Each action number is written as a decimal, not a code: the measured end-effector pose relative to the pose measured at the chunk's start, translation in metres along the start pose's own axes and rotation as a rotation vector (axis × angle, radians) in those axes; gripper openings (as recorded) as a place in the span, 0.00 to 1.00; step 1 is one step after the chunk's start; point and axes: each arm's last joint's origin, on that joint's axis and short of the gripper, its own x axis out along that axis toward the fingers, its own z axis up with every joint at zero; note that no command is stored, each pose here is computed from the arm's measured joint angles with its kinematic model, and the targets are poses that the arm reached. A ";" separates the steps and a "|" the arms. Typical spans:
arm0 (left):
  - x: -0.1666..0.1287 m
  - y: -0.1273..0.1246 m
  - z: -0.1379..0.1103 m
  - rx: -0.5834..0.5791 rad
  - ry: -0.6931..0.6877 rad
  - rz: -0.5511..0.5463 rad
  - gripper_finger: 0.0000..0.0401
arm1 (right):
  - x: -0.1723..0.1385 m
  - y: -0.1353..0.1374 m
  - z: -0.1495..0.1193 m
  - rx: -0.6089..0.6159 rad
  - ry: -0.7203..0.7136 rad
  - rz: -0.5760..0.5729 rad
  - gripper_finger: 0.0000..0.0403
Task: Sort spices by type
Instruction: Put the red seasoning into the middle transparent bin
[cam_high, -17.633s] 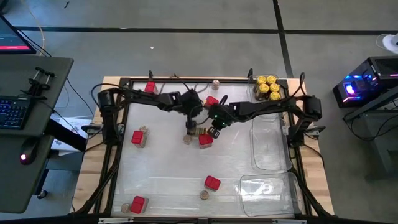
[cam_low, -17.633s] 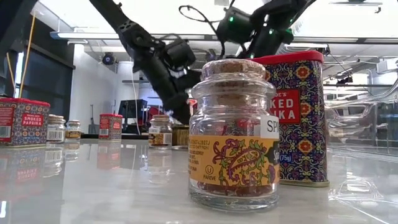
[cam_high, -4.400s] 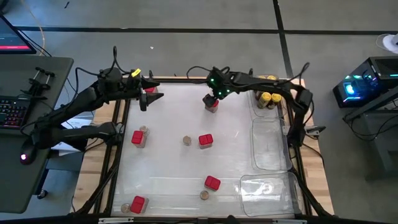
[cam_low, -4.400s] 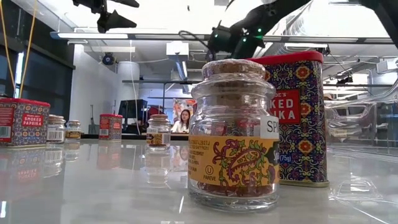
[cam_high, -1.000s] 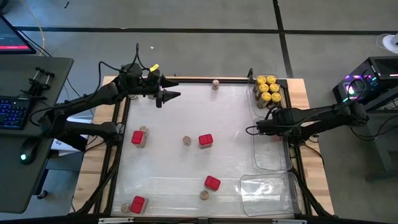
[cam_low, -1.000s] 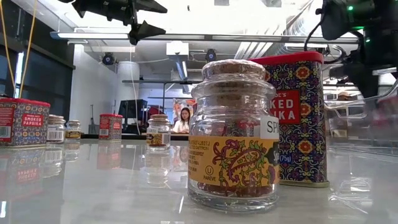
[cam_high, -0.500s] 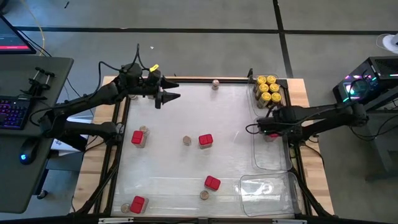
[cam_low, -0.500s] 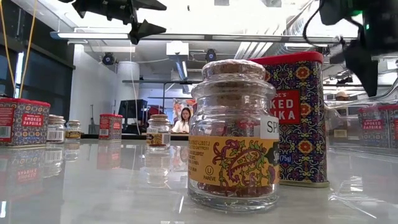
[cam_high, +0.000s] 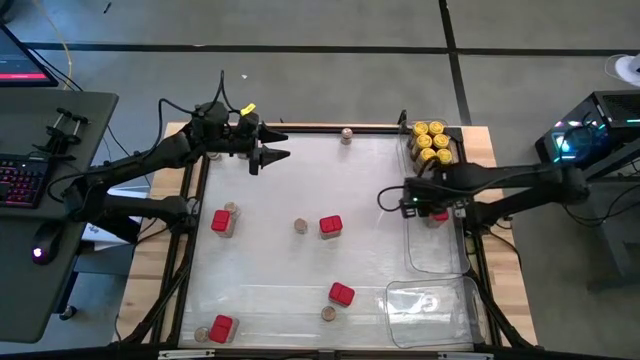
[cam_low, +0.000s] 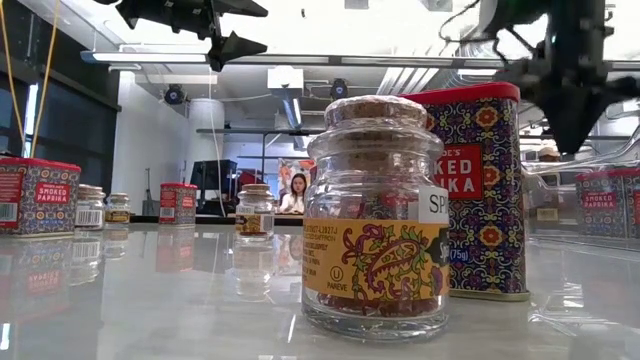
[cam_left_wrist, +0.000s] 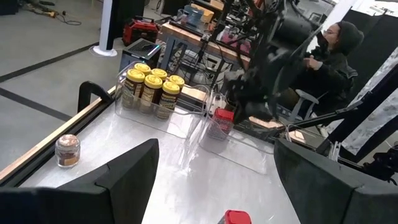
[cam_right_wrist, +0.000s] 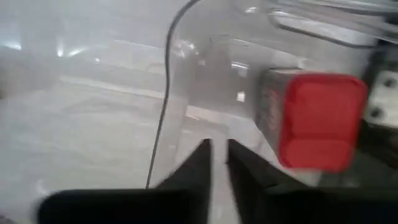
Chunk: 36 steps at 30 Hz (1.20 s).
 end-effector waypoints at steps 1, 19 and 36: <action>0.000 0.000 0.000 0.000 0.000 0.000 0.75 | 0.006 0.000 0.001 -0.002 0.006 -0.018 0.04; 0.000 0.000 -0.002 -0.009 0.017 0.004 0.75 | 0.051 -0.022 0.011 0.099 0.034 -0.183 0.00; 0.000 0.000 -0.002 -0.009 0.018 0.004 0.75 | 0.046 -0.027 0.014 0.218 -0.054 -0.260 0.00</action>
